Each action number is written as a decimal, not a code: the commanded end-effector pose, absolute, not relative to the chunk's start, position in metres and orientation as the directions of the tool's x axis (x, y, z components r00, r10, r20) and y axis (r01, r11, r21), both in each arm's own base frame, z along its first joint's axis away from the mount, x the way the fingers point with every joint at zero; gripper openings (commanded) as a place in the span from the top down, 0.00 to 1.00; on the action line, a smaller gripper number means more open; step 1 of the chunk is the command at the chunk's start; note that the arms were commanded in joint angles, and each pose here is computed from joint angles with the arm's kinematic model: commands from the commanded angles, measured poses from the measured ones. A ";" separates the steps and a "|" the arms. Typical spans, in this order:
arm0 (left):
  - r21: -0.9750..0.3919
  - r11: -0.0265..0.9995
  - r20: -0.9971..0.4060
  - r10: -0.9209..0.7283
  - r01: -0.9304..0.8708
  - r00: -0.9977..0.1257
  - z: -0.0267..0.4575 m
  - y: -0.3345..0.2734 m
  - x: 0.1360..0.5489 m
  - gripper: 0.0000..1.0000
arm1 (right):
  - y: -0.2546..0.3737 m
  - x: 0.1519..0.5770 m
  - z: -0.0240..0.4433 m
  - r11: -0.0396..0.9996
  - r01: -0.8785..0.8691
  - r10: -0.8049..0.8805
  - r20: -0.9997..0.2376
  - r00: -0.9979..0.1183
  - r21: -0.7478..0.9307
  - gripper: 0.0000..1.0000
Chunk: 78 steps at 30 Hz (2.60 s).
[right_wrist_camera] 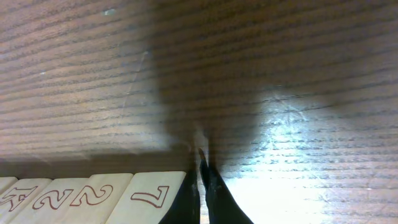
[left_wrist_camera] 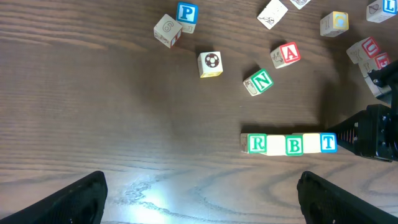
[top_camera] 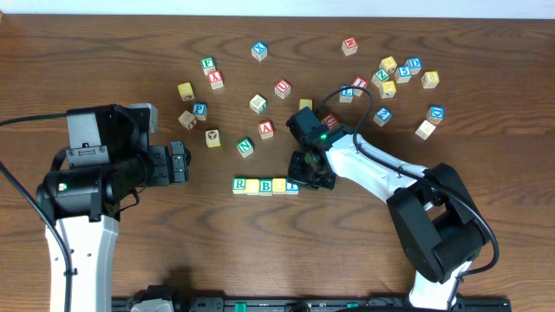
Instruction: Spell out ROBOT
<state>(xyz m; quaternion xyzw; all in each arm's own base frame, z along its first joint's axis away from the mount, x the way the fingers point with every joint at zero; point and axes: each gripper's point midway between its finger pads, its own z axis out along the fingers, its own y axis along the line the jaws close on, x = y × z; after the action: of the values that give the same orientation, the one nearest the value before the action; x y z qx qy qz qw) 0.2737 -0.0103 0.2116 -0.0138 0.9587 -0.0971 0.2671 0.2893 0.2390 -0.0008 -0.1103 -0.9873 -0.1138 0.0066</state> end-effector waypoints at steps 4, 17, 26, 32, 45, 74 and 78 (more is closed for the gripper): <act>-0.197 0.979 -0.522 -0.068 0.042 -0.850 0.217 -0.011 0.275 0.04 | 0.239 0.282 -0.010 0.955 0.213 0.205 0.062 -0.977 0.207 0.99; -0.197 0.979 -0.522 -0.068 0.042 -0.850 0.217 -0.011 0.275 0.04 | 0.202 0.291 -0.014 0.961 0.275 0.276 -0.032 -0.961 0.044 0.99; -0.197 0.979 -0.522 -0.068 0.042 -0.850 0.217 -0.011 0.275 0.04 | 0.148 0.313 0.020 0.945 0.327 0.320 -0.144 -0.936 -0.028 0.99; -0.197 0.979 -0.522 -0.068 0.042 -0.850 0.217 -0.011 0.275 0.04 | 0.132 0.318 0.100 0.948 0.313 0.315 -0.308 -0.898 0.057 0.99; -0.197 0.979 -0.522 -0.068 0.042 -0.850 0.217 -0.011 0.275 0.04 | 0.113 0.271 0.217 0.945 0.219 0.314 -0.496 -0.810 0.242 0.01; -0.197 0.979 -0.522 -0.068 0.042 -0.850 0.217 -0.011 0.275 0.04 | 0.110 0.266 0.219 0.945 0.219 0.314 -0.494 -0.811 0.242 0.01; -0.123 0.992 -0.522 -0.059 0.007 -0.851 0.214 0.002 0.275 0.04 | 0.110 0.266 0.219 0.945 0.219 0.314 -0.494 -0.811 0.242 0.01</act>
<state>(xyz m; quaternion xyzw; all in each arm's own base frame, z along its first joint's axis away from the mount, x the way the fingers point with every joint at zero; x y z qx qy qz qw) 0.2737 -0.0080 0.2111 -0.0144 0.9594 -0.0900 0.2670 0.2651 0.1104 0.2179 -0.1458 -0.9475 -0.0929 -0.2689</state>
